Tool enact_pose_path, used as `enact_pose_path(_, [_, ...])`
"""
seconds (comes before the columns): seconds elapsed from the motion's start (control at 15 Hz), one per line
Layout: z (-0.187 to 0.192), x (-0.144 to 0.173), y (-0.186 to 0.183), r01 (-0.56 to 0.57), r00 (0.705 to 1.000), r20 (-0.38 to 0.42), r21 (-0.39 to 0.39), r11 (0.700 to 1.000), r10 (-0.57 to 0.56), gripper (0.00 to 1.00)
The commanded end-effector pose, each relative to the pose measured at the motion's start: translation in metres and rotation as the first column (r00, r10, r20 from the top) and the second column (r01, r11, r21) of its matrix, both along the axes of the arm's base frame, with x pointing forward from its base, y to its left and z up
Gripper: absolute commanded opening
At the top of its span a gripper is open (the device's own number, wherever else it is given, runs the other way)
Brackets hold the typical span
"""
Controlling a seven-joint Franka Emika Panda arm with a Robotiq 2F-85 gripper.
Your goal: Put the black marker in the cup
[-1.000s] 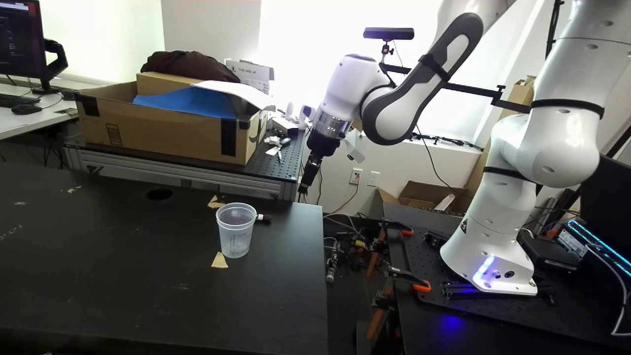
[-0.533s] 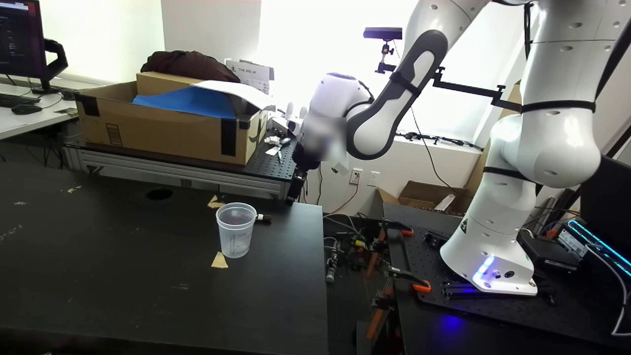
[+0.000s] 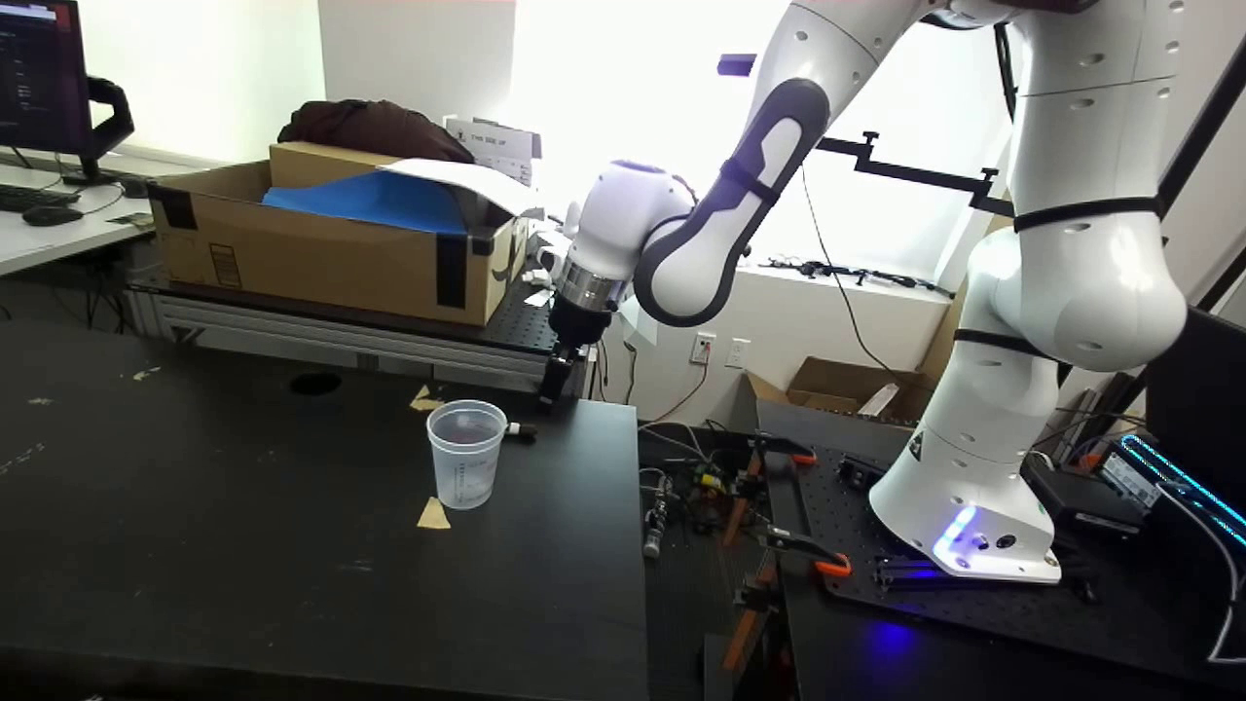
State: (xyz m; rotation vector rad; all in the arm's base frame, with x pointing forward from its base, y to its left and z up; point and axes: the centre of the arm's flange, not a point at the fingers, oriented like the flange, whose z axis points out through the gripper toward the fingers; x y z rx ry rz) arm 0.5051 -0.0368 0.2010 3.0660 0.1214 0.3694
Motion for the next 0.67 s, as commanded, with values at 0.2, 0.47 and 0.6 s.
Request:
enact_pose_path(0.2, [-0.019,0.029,-0.003,-0.004,1.000,0.011,0.004,1.000,0.004,1.00])
enact_pose_path(0.47, [-0.025,0.044,-0.006,0.004,1.000,-0.005,0.007,1.000,-0.003,1.00])
enact_pose_path(0.6, [-0.027,0.051,-0.007,0.006,1.000,-0.015,0.007,1.000,-0.006,1.00])
